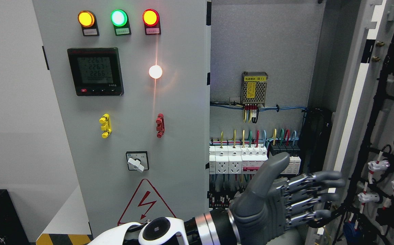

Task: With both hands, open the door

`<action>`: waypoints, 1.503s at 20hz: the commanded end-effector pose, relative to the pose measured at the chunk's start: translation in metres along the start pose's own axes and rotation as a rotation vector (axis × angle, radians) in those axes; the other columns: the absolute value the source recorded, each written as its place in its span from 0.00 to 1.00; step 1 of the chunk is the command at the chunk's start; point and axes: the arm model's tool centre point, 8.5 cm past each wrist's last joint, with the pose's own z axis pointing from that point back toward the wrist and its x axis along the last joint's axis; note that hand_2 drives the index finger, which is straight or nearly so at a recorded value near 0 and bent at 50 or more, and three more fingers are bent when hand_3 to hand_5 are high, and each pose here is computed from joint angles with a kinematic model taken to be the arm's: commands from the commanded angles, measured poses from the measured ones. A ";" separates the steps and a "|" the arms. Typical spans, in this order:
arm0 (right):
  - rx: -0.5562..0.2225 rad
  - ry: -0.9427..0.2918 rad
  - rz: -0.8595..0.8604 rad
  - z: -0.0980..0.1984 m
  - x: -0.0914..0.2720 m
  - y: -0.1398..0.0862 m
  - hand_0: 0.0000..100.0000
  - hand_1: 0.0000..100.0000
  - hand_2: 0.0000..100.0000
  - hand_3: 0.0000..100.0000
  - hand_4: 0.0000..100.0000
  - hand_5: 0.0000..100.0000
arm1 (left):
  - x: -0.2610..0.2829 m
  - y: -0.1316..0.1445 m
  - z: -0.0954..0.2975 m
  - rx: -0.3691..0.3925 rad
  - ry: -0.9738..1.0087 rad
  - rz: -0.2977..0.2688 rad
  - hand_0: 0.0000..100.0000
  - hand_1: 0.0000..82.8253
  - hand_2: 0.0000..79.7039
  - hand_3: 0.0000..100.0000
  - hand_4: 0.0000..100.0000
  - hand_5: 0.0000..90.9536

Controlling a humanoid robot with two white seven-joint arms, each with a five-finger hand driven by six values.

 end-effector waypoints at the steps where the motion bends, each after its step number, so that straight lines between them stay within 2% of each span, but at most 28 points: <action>1: -0.001 0.002 0.000 0.000 0.000 0.000 0.19 0.00 0.00 0.00 0.00 0.00 | -0.043 0.033 0.082 0.177 0.093 -0.012 0.00 0.00 0.00 0.00 0.00 0.00; 5: 0.000 0.000 0.000 0.000 0.000 0.000 0.19 0.00 0.00 0.00 0.00 0.00 | -0.082 0.038 0.109 0.242 0.151 -0.007 0.00 0.00 0.00 0.00 0.00 0.00; 9: 0.000 0.000 0.000 0.000 0.000 0.000 0.19 0.00 0.00 0.00 0.00 0.00 | -0.129 0.045 0.133 0.323 0.214 0.040 0.00 0.00 0.00 0.00 0.00 0.00; 13: 0.000 0.000 0.000 0.000 0.000 0.000 0.19 0.00 0.00 0.00 0.00 0.00 | -0.179 0.048 0.161 0.411 0.256 0.045 0.00 0.00 0.00 0.00 0.00 0.00; 16: 0.000 0.000 0.000 0.000 0.000 0.000 0.19 0.00 0.00 0.00 0.00 0.00 | -0.223 0.047 0.193 0.515 0.307 0.084 0.00 0.00 0.00 0.00 0.00 0.00; 20: 0.000 0.000 0.000 0.000 0.000 0.000 0.19 0.00 0.00 0.00 0.00 0.00 | -0.274 0.043 0.221 0.612 0.380 0.123 0.00 0.00 0.00 0.00 0.00 0.00; 25: 0.000 0.000 0.000 0.000 0.000 0.000 0.19 0.00 0.00 0.00 0.00 0.00 | -0.347 0.042 0.261 0.791 0.482 0.235 0.00 0.00 0.00 0.00 0.00 0.00; 27: 0.000 0.000 0.000 0.000 0.000 0.000 0.19 0.00 0.00 0.00 0.00 0.00 | -0.382 0.035 0.282 0.848 0.563 0.252 0.00 0.00 0.00 0.00 0.00 0.00; 30: 0.000 0.000 0.000 0.000 0.000 0.000 0.19 0.00 0.00 0.00 0.00 0.00 | -0.422 0.033 0.314 0.956 0.636 0.232 0.00 0.00 0.00 0.00 0.00 0.00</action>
